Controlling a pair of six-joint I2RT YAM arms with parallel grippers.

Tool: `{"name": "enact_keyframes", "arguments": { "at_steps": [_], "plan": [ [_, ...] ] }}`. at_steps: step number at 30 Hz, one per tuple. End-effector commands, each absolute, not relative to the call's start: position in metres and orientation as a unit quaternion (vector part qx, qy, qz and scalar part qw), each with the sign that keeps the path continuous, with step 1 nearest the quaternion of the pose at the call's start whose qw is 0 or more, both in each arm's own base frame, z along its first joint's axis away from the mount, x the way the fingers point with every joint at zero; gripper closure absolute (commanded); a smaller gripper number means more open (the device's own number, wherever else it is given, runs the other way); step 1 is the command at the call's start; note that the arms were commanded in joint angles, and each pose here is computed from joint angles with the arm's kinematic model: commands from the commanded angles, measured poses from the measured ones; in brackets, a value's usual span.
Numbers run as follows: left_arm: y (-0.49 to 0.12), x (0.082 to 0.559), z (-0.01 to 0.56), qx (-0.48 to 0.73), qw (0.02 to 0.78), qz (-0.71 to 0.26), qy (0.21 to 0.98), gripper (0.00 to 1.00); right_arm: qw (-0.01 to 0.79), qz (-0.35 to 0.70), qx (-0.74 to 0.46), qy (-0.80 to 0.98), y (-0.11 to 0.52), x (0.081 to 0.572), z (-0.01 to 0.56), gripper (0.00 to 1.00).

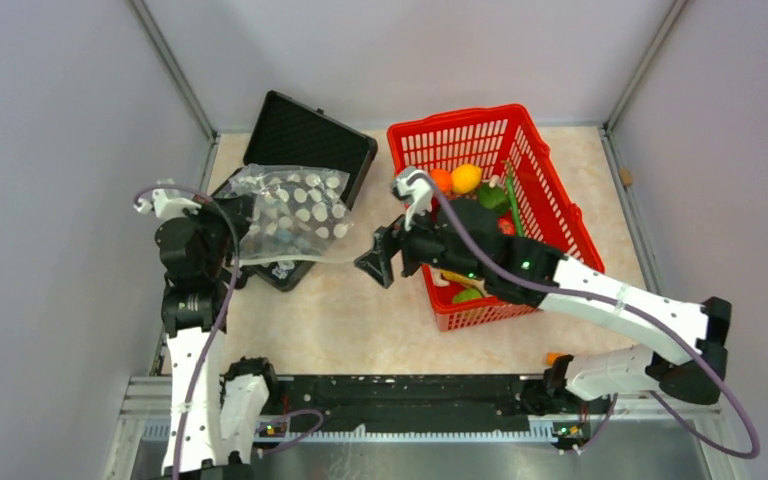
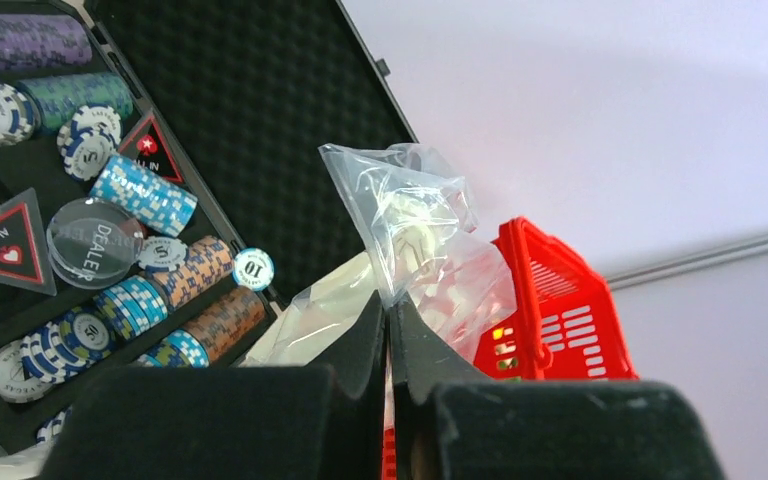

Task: Place the food in the zip-top bag and seal the zipper
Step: Open the zipper of the food storage bag at the center of the board.

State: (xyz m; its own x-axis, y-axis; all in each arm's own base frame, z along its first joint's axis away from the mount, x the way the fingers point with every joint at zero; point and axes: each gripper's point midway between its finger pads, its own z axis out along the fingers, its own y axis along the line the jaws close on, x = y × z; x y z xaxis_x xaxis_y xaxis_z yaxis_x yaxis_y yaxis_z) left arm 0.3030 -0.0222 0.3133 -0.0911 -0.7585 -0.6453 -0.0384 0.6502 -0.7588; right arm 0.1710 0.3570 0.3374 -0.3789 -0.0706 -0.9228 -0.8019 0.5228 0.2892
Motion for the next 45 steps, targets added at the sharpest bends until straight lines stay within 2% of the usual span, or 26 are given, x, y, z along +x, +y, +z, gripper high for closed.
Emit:
{"name": "enact_keyframes", "arguments": {
  "at_steps": [1,4,8,13,17,21,29,35,39,45],
  "plan": [
    [-0.027,0.303,0.332,-0.288,0.573,-0.368,0.674,1.00,0.537,0.358,-0.278,0.712,0.389,0.184,0.347,0.18],
    [-0.040,0.301,0.339,-0.269,0.557,-0.431,0.657,1.00,0.541,0.361,-0.280,0.706,0.405,0.185,0.338,0.20],
    [-0.044,0.294,0.358,-0.257,0.564,-0.446,0.646,1.00,0.539,0.338,-0.283,0.718,0.417,0.196,0.321,0.22],
    [-0.037,0.275,0.375,-0.250,0.597,-0.396,0.651,1.00,0.530,0.297,-0.269,0.747,0.425,0.219,0.300,0.22],
    [-0.023,0.258,0.387,-0.258,0.630,-0.329,0.654,1.00,0.524,0.311,-0.241,0.755,0.426,0.235,0.293,0.22],
    [-0.012,0.242,0.393,-0.263,0.648,-0.275,0.659,1.00,0.511,0.354,-0.261,0.738,0.433,0.235,0.299,0.17],
    [-0.023,0.233,0.400,-0.244,0.649,-0.290,0.660,1.00,0.493,0.426,-0.264,0.711,0.456,0.241,0.302,0.18],
    [-0.025,0.229,0.404,-0.235,0.654,-0.284,0.661,1.00,0.485,0.445,-0.241,0.713,0.461,0.248,0.292,0.21],
    [-0.024,0.225,0.407,-0.232,0.660,-0.271,0.661,1.00,0.492,0.446,-0.227,0.712,0.462,0.253,0.287,0.19],
    [-0.026,0.223,0.410,-0.222,0.663,-0.273,0.661,1.00,0.476,0.492,-0.249,0.685,0.477,0.240,0.290,0.29]
  ]
}}
